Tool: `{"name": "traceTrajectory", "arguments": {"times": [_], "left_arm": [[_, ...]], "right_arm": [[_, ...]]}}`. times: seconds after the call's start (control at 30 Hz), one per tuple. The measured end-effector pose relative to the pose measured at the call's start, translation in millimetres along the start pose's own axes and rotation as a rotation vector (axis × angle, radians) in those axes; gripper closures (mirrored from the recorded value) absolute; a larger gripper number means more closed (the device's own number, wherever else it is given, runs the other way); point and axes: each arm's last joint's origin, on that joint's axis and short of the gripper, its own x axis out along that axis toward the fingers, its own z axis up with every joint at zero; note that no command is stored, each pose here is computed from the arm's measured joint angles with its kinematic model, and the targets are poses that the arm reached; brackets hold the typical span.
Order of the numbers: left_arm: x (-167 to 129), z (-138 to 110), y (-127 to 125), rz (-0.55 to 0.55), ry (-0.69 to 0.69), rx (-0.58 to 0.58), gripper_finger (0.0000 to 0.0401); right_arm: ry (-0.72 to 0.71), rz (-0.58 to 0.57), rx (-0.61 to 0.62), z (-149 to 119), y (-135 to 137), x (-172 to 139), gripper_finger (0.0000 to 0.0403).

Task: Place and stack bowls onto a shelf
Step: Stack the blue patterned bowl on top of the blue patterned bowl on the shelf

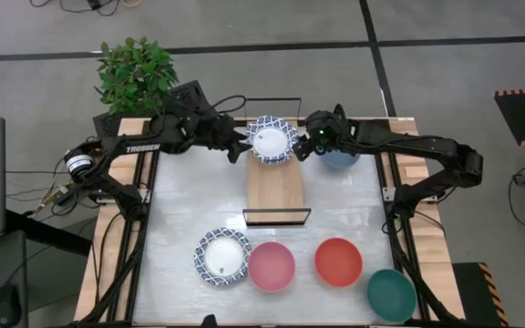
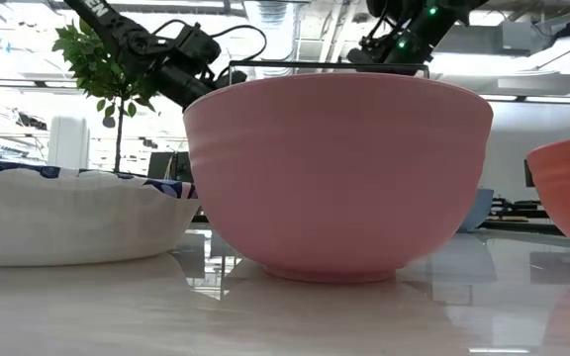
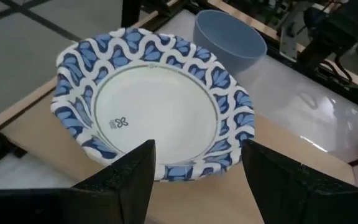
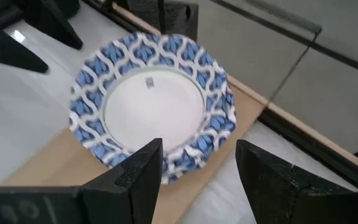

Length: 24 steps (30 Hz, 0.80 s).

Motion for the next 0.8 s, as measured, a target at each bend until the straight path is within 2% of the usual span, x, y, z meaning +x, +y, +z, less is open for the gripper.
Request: {"name": "traceTrajectory", "arguments": {"times": [0.33, 0.47, 0.8], "left_arm": [[2, -20, 11, 0.145, 0.033, -0.035, 0.0179], [6, -21, 14, 0.188, 0.015, -0.034, 0.0179], [20, -32, 20, 0.177, 0.051, -0.061, 0.0179]], "right_arm": [[-0.064, 0.024, 0.009, 7, 2, -1, 0.0175], [-0.071, 0.026, 0.012, 7, 2, -1, 0.0175], [-0.072, 0.024, 0.01, 8, 1, 0, 0.0175]]}}
